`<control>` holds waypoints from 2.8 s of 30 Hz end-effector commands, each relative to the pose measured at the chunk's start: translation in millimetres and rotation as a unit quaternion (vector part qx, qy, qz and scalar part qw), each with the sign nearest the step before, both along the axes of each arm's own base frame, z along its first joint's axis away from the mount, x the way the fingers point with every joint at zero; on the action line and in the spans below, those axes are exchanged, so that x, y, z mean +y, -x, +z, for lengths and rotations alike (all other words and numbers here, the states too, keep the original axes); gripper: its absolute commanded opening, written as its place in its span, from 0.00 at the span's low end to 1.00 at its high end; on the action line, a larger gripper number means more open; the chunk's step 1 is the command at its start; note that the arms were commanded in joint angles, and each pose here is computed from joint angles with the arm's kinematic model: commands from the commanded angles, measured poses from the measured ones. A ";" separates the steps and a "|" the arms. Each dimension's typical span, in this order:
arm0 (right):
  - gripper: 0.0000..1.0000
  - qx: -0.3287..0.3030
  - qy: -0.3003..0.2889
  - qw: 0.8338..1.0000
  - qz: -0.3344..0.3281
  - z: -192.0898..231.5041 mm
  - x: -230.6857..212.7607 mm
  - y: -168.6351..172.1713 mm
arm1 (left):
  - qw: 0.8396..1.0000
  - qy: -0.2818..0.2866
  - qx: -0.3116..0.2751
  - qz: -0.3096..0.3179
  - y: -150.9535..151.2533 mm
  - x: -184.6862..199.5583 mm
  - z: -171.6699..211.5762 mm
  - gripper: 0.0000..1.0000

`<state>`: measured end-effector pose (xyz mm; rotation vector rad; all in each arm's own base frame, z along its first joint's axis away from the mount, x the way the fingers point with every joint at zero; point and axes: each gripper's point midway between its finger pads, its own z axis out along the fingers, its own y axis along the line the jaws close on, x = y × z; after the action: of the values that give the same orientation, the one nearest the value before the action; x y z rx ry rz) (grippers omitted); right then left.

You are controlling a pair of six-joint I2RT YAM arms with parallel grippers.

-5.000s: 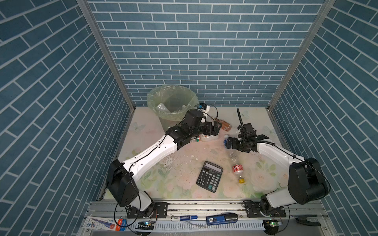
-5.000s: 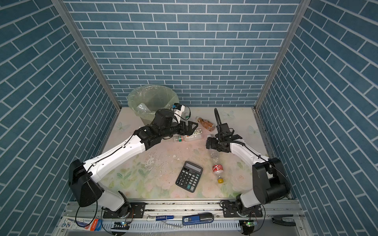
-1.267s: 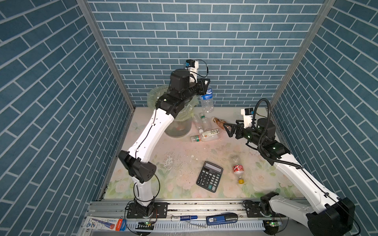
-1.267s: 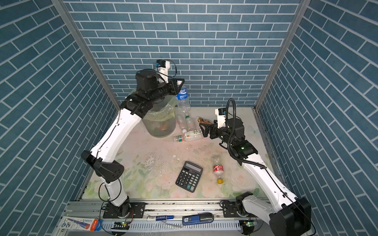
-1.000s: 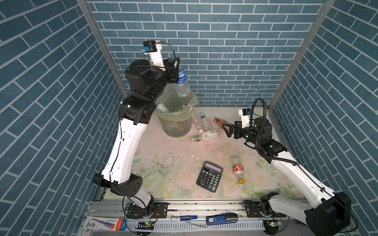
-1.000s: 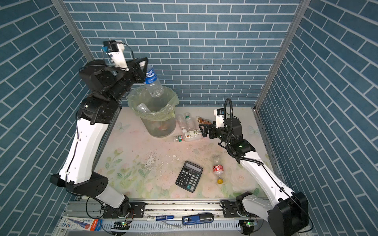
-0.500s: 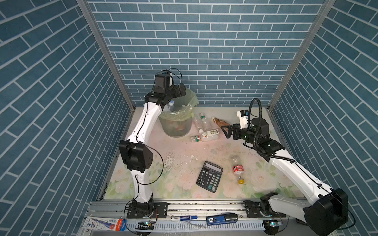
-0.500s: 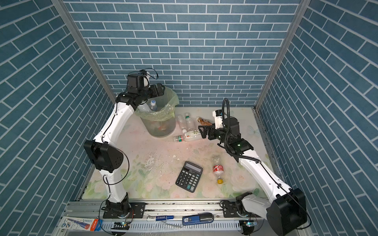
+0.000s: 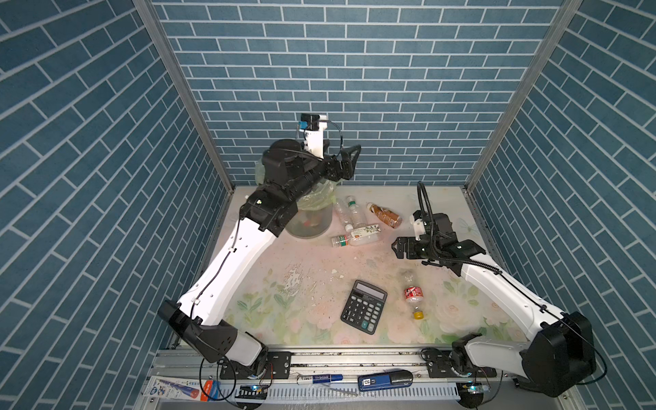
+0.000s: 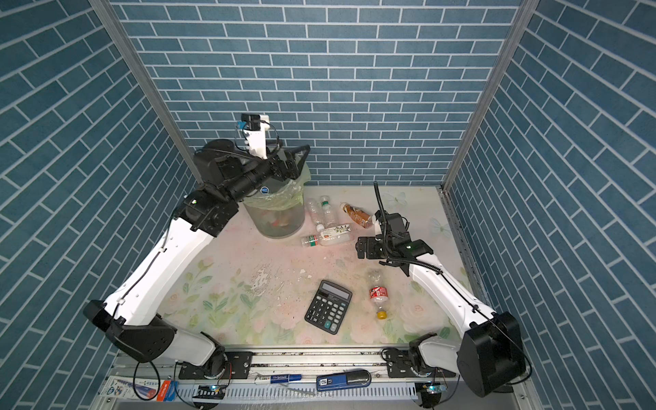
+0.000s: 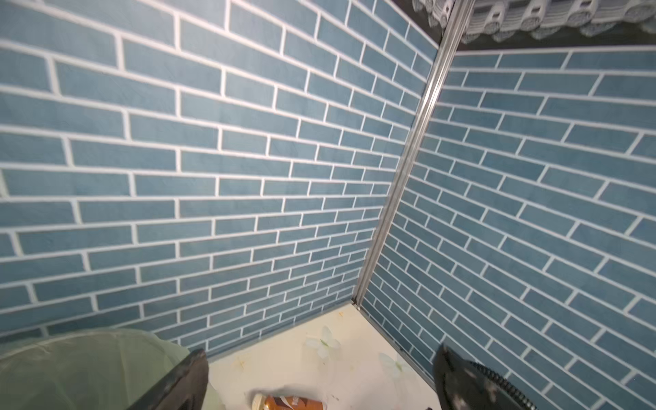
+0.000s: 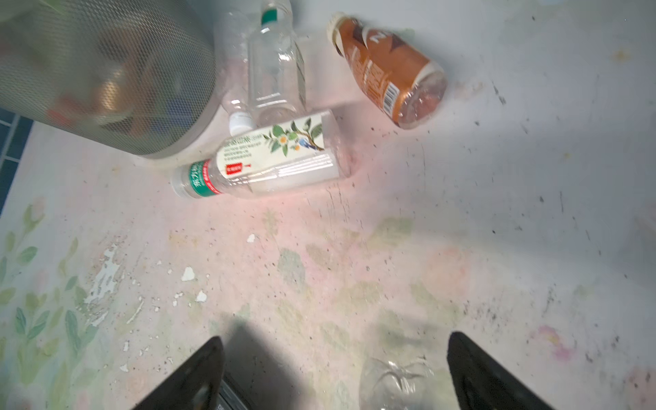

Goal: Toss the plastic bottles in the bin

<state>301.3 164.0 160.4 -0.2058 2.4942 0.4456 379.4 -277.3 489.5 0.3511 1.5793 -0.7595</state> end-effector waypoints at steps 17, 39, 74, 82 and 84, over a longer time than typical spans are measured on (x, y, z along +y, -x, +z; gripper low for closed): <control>0.85 0.185 0.077 0.979 -0.045 -103.8 -41.3 78.5 | 0.991 0.021 0.110 -0.072 20.0 -68.6 -106.5 0.99; 0.50 0.079 0.009 0.997 -0.021 -23.8 6.6 -19.3 | 0.987 0.006 0.154 -0.043 30.9 -50.3 -137.6 0.99; 0.45 -0.136 -0.326 0.936 -0.006 228.1 87.5 -115.7 | 0.972 0.015 0.191 -0.132 35.7 -117.7 -157.3 0.70; 0.45 -0.141 -0.336 0.931 -0.004 233.0 87.7 -114.2 | 0.972 0.009 0.193 -0.131 29.7 -123.3 -158.5 0.51; 0.45 -0.140 -0.341 0.930 -0.001 234.6 89.3 -113.5 | 0.972 0.007 0.196 -0.127 27.0 -124.3 -161.8 0.46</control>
<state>418.1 244.1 376.8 0.0148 1.9784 1.0693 357.7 -390.8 318.3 0.3718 1.9451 -1.0538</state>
